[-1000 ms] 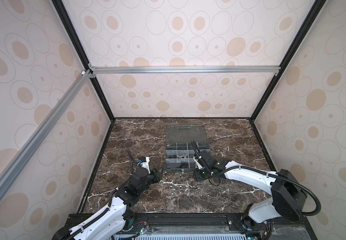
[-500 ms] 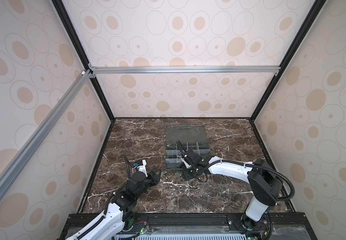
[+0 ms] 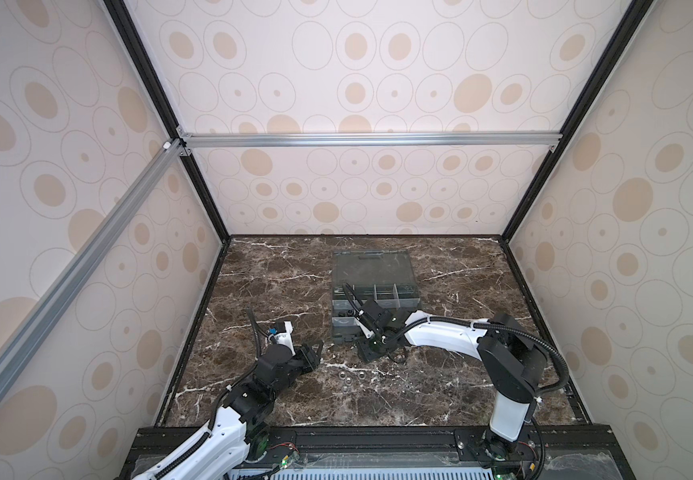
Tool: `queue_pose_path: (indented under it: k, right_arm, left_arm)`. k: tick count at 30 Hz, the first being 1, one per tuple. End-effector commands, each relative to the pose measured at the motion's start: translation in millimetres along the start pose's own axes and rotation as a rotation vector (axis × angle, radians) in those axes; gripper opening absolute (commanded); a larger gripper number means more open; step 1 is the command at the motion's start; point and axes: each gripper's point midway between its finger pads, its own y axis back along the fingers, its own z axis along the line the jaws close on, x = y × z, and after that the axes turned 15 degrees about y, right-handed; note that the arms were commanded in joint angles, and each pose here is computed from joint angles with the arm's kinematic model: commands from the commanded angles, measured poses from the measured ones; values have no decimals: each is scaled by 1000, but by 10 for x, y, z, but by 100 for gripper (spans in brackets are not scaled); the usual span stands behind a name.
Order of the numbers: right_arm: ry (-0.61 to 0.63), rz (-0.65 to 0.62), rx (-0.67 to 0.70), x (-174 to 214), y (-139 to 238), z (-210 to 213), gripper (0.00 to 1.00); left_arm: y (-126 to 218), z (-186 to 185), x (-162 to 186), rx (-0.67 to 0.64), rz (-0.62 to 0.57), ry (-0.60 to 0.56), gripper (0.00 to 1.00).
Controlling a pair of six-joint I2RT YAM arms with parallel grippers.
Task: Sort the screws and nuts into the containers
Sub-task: 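Withdraw the left gripper while the right gripper reaches toward a wing nut by the box, then lower the right gripper and close it on the silver wing nut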
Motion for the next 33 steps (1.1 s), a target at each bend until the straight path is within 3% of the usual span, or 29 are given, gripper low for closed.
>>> queue_pose_path:
  k: [1, 25, 33]
  right_arm:
    - [20, 28, 23, 37, -51, 5, 60]
    - [46, 57, 12, -20, -247, 80, 66]
    - [106, 60, -12, -100, -324, 248, 66]
  left_arm:
    - [-2, 26, -24, -10, -11, 20, 53]
    - [47, 67, -14, -1, -19, 41, 53]
    - [50, 63, -11, 1, -16, 40, 53]
